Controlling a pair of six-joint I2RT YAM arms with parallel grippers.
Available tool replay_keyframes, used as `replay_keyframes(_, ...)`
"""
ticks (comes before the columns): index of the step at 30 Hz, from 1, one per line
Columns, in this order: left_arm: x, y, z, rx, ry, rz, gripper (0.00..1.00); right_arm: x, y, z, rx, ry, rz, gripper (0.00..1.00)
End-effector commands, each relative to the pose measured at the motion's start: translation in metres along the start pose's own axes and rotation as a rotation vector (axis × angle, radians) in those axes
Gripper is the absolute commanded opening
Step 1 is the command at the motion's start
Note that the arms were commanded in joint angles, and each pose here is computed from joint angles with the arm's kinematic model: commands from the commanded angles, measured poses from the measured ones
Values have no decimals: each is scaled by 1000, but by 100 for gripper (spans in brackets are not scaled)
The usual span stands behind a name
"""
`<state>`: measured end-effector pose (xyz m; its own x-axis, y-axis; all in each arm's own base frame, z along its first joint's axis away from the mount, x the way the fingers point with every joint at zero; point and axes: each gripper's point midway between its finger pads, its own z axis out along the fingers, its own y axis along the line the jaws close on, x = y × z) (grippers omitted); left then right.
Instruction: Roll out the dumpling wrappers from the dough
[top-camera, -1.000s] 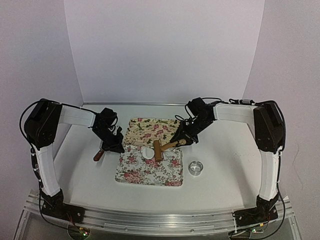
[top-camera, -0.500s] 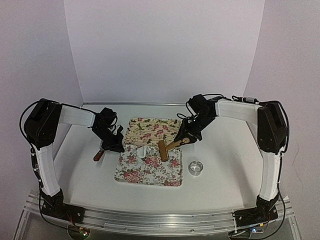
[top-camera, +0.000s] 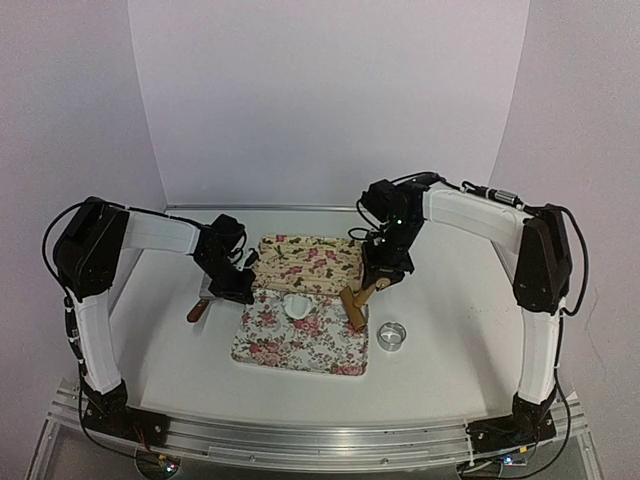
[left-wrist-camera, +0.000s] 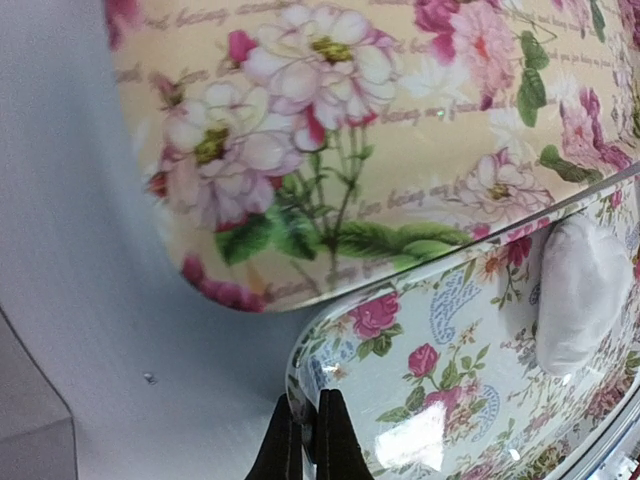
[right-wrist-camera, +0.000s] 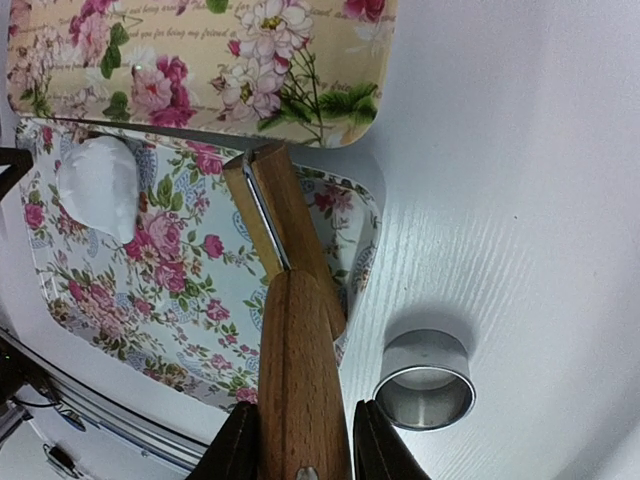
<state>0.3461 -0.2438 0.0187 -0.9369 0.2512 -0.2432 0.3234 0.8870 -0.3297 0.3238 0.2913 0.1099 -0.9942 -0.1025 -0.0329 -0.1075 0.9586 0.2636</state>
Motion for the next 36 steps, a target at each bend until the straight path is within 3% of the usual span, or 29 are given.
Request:
replay_keyframes(1, 4, -19, 8, 2, 31, 124, 0, 18, -28, -21, 212, 10, -86, 0)
replay_keyframes(15, 10, -35, 9, 45, 51, 153, 0, 18, 49, -73, 45, -52, -261, 0)
replay_keyframes(23, 9, -39, 9, 70, 36, 133, 0, 30, 86, -56, -153, 49, -255, 0)
replay_keyframes(29, 10, -41, 7, 81, 36, 141, 0, 17, 116, -47, -282, 51, -231, 0)
replay_keyframes(36, 11, -42, 5, 84, 32, 141, 0, 5, 119, -27, -267, 60, -227, 0)
